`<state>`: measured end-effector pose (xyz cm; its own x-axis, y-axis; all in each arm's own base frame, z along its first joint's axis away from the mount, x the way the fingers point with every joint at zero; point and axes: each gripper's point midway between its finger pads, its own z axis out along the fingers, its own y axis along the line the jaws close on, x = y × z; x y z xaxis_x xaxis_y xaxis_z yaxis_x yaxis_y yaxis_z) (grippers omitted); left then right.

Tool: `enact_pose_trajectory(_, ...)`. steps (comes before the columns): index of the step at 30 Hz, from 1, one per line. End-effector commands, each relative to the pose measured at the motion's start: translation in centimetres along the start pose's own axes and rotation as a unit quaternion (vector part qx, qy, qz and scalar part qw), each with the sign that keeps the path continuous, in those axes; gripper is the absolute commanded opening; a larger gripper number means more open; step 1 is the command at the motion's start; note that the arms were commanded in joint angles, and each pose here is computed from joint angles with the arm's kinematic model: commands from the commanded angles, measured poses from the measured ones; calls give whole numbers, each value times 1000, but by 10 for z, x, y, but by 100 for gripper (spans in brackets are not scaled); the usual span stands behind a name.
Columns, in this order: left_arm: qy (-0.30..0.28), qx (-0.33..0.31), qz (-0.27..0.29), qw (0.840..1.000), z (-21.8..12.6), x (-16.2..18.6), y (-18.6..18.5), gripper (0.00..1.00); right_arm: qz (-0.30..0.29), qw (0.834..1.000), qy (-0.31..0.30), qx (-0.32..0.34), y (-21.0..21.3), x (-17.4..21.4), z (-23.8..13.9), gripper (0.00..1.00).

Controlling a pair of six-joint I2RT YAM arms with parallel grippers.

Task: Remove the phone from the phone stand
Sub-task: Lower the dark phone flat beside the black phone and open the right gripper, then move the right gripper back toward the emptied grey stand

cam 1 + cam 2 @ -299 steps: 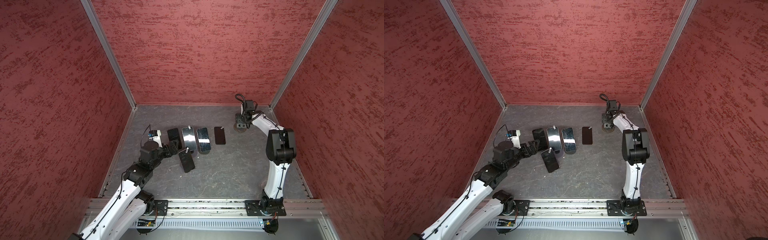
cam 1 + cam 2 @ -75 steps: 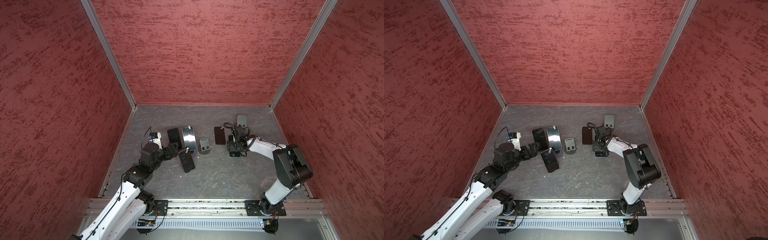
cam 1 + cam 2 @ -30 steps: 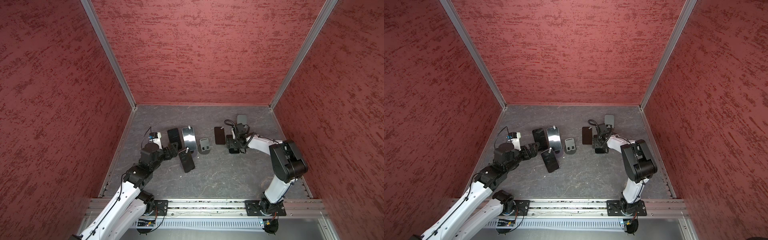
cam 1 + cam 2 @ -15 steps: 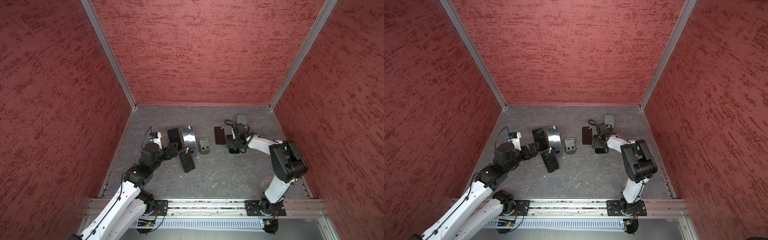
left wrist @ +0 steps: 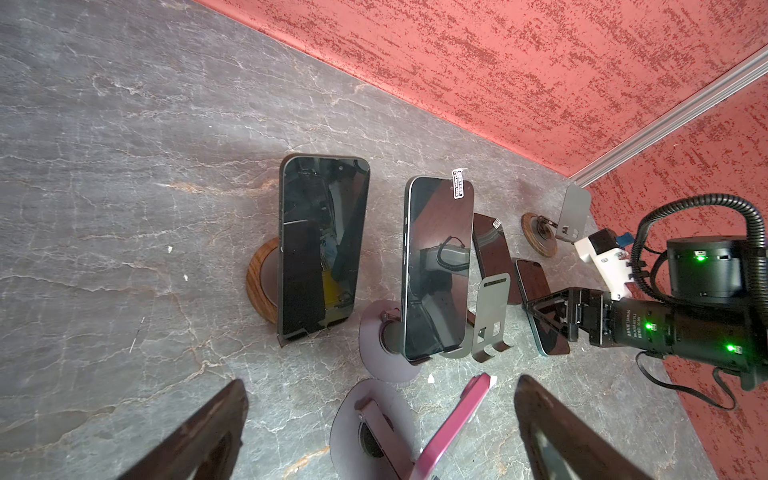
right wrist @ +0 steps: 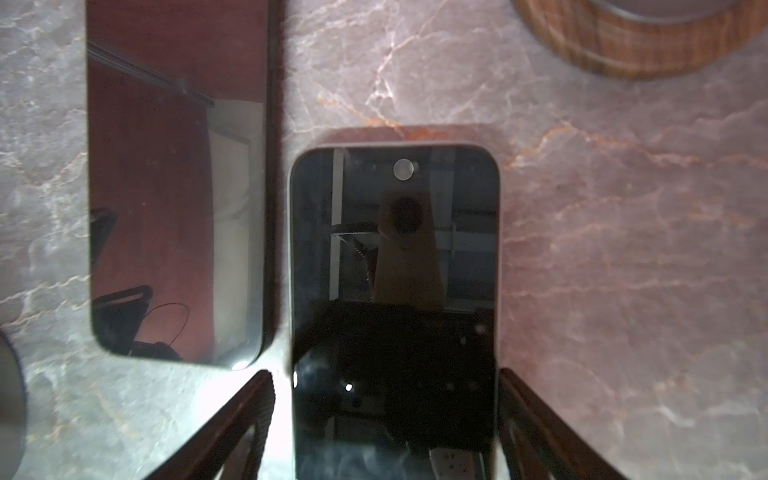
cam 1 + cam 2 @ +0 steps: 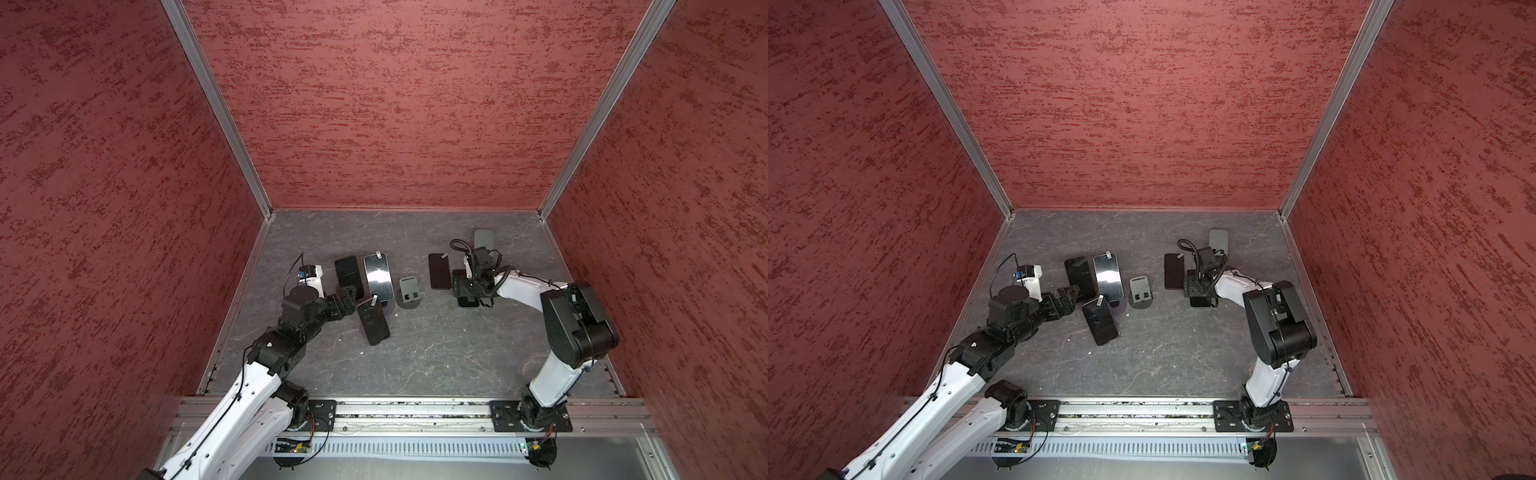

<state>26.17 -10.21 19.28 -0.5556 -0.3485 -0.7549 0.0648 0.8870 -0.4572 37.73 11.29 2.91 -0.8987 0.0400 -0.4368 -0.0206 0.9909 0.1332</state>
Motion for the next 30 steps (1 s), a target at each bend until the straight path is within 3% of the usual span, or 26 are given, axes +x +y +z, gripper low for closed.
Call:
enact_pose_trajectory(1, -13, 1, 0, 1000, -5, -9, -2, 100, 16, 999, -27, -22, 7, -14, -22, 86)
enact_pose_trajectory(19, -10, -4, 0, 1000, -4, -6, 0, 99, -2, 992, -84, -98, 70, -42, -79, 92)
enact_pose_trajectory(30, -8, -6, 1, 1000, -7, -4, 2, 100, -66, 987, -88, -113, 133, -40, -89, 93)
